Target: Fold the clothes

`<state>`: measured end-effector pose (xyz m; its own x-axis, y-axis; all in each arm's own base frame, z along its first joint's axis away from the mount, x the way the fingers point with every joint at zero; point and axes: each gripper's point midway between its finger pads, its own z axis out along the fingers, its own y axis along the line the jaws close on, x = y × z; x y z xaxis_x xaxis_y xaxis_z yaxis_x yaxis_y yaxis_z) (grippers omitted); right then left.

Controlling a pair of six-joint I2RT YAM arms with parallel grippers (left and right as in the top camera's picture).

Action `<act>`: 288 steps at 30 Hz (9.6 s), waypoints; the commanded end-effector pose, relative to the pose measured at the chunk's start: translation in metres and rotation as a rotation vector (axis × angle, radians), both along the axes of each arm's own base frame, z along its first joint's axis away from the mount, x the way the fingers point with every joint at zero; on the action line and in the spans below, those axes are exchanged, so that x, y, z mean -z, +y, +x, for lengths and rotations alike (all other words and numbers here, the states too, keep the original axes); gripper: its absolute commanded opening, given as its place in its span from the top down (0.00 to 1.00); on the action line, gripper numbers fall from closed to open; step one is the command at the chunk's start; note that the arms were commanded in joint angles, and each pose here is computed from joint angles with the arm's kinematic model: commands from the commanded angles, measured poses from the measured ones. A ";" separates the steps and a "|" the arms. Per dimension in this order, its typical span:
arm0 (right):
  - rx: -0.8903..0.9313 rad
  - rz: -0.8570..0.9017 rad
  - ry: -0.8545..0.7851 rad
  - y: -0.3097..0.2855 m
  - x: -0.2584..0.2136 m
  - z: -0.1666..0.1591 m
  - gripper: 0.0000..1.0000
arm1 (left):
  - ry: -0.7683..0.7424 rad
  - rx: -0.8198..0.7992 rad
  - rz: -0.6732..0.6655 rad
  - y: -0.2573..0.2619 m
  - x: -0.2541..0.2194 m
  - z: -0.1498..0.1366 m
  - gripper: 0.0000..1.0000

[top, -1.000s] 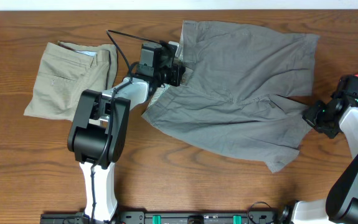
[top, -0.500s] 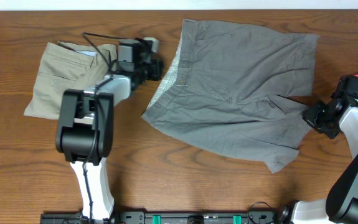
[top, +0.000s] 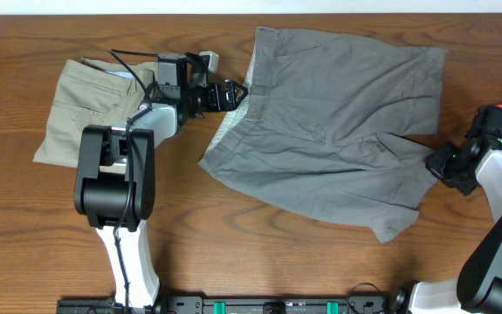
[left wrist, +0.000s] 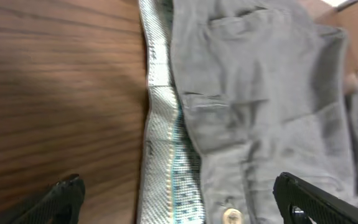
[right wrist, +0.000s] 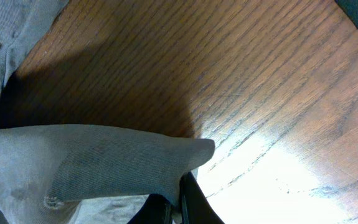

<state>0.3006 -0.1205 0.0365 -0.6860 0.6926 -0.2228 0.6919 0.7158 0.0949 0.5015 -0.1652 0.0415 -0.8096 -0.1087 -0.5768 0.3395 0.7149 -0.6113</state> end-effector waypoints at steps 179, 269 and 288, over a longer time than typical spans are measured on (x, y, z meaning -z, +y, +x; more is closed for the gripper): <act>-0.587 0.301 -0.155 0.132 -0.022 0.044 0.84 | 0.146 -0.309 0.648 0.063 0.071 -0.015 0.94; -0.601 0.441 0.216 0.244 0.041 -0.060 0.67 | 0.165 -0.399 0.596 0.090 0.041 -0.003 0.55; -0.548 0.126 0.105 0.165 -0.017 -0.046 0.99 | 0.158 -0.385 0.606 0.090 0.041 -0.003 0.55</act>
<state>0.2409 0.0926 0.0231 -0.9726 0.2145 0.0898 0.2316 0.9278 0.2926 0.5016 -0.0882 0.0052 -0.8467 -0.1090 -0.5209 -0.0506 0.9909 -0.1251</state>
